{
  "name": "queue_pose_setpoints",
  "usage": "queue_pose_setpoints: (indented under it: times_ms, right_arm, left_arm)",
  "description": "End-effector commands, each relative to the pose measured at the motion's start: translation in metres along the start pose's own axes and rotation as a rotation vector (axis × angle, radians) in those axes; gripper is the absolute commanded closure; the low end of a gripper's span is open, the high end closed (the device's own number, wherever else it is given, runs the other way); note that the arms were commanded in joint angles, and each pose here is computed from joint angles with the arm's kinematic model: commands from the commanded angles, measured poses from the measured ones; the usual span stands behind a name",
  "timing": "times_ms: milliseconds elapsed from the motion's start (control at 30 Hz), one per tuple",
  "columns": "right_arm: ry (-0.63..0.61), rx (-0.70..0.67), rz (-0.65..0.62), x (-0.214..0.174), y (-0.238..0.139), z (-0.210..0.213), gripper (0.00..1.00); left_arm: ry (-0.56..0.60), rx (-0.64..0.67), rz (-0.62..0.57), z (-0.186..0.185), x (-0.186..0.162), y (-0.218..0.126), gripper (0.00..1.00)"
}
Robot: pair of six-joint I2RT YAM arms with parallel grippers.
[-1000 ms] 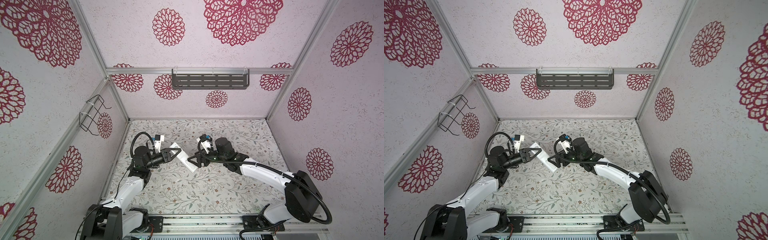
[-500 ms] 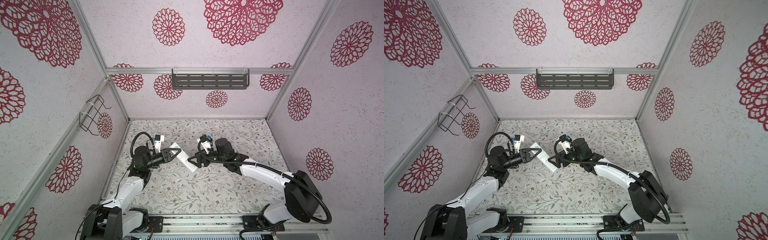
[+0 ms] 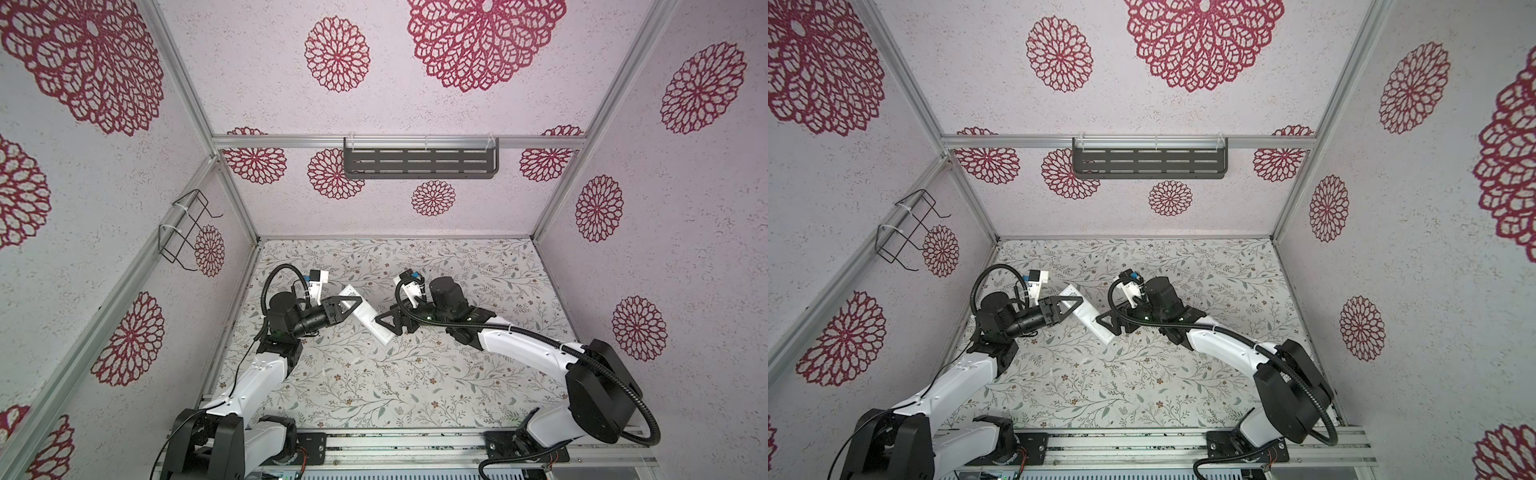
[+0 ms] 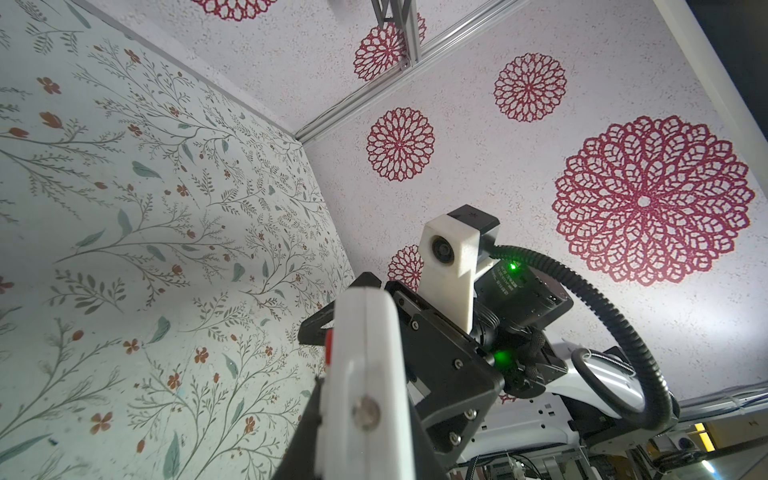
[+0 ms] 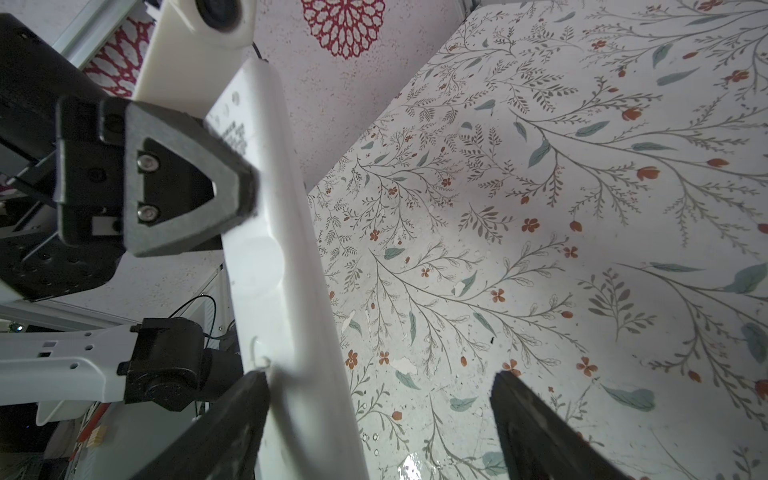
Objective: Load the batteries into the remote control
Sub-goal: 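Withdraw the open right gripper from the remote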
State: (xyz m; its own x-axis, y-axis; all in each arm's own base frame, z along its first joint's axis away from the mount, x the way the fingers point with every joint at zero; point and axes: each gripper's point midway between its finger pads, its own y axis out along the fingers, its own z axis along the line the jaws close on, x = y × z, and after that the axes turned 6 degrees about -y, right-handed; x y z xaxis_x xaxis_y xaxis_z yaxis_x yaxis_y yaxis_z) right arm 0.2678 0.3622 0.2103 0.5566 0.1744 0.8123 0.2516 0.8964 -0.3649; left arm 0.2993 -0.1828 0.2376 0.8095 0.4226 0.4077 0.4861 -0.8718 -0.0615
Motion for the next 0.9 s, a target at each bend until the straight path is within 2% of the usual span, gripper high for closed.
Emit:
queue_pose_setpoints:
  times_ms: [0,167,500,733,867]
  right_arm:
    - [-0.03,0.021,-0.081,0.024,-0.018,0.011,0.13]
    - [-0.033,0.027,-0.085,0.024,-0.027,0.013,0.12]
    - [-0.004,0.027,-0.038,0.0,-0.026,0.008,0.12]
    - [0.017,-0.115,0.066,-0.031,-0.025,-0.021,0.12]
    - [-0.029,-0.143,0.027,-0.02,-0.036,-0.017,0.12]
  left_arm:
    - [0.064,-0.058,0.003,-0.023,0.002,-0.001,0.99]
    - [0.065,-0.057,0.001,-0.023,0.003,-0.001,0.99]
    - [0.067,-0.058,-0.002,-0.024,0.004,-0.001,0.99]
    - [0.065,-0.059,-0.003,-0.024,0.004,-0.001,0.99]
    - [0.042,-0.031,-0.007,-0.016,0.005,0.001,0.99]
